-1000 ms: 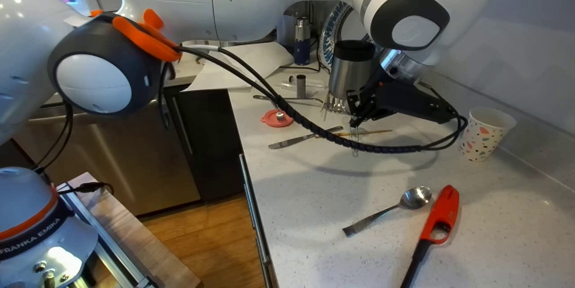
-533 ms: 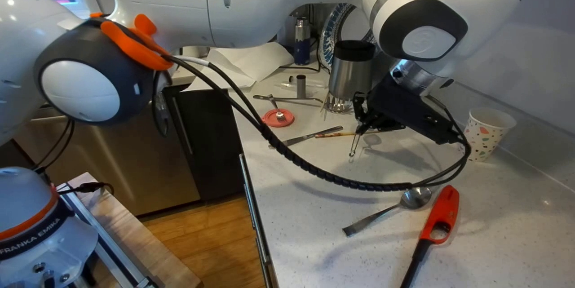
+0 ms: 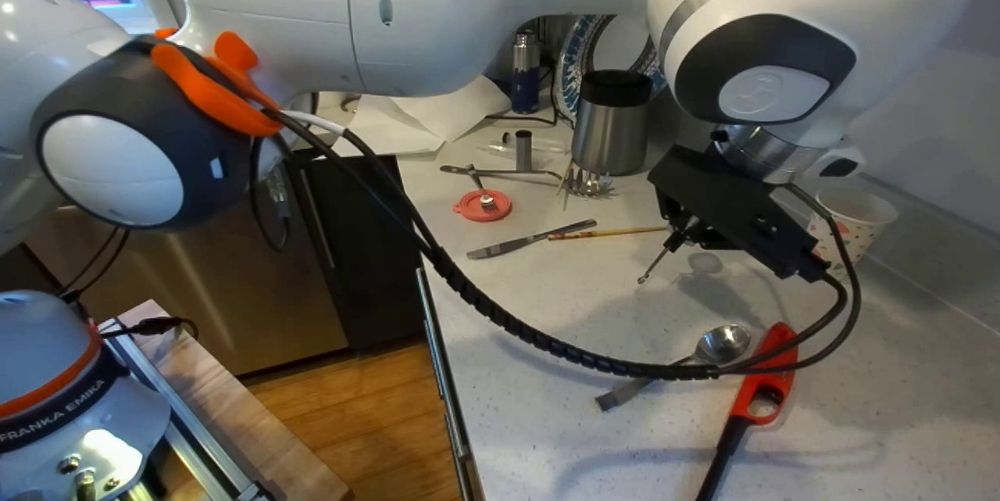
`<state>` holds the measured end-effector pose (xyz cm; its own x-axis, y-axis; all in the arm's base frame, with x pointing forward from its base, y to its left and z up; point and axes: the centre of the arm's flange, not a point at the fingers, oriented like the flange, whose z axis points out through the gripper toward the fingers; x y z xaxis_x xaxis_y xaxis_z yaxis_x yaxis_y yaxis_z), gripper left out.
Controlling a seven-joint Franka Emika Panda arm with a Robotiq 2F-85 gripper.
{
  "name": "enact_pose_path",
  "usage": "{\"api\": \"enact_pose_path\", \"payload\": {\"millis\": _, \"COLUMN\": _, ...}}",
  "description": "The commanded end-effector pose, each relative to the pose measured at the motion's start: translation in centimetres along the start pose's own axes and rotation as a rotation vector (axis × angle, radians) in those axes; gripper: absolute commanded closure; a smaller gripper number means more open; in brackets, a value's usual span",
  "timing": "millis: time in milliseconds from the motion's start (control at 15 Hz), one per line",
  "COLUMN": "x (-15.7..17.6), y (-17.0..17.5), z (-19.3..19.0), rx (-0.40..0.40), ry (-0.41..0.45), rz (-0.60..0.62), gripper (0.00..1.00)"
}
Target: Place the strainer on the spoon on the right
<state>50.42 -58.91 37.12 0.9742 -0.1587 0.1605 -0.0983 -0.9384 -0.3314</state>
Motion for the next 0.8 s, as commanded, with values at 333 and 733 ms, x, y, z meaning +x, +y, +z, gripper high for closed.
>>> {"api": "enact_pose_path", "payload": {"millis": 333, "x": -1.00, "y": 1.99, "z": 1.20, "rx": -0.085, "ry": -0.038, "rz": 0.092, "gripper": 0.99}}
{"api": "enact_pose_path", "payload": {"millis": 733, "x": -0.69, "y": 2.00, "z": 0.94, "rx": -0.085, "ry": -0.020, "rz": 0.094, "gripper": 0.96}}
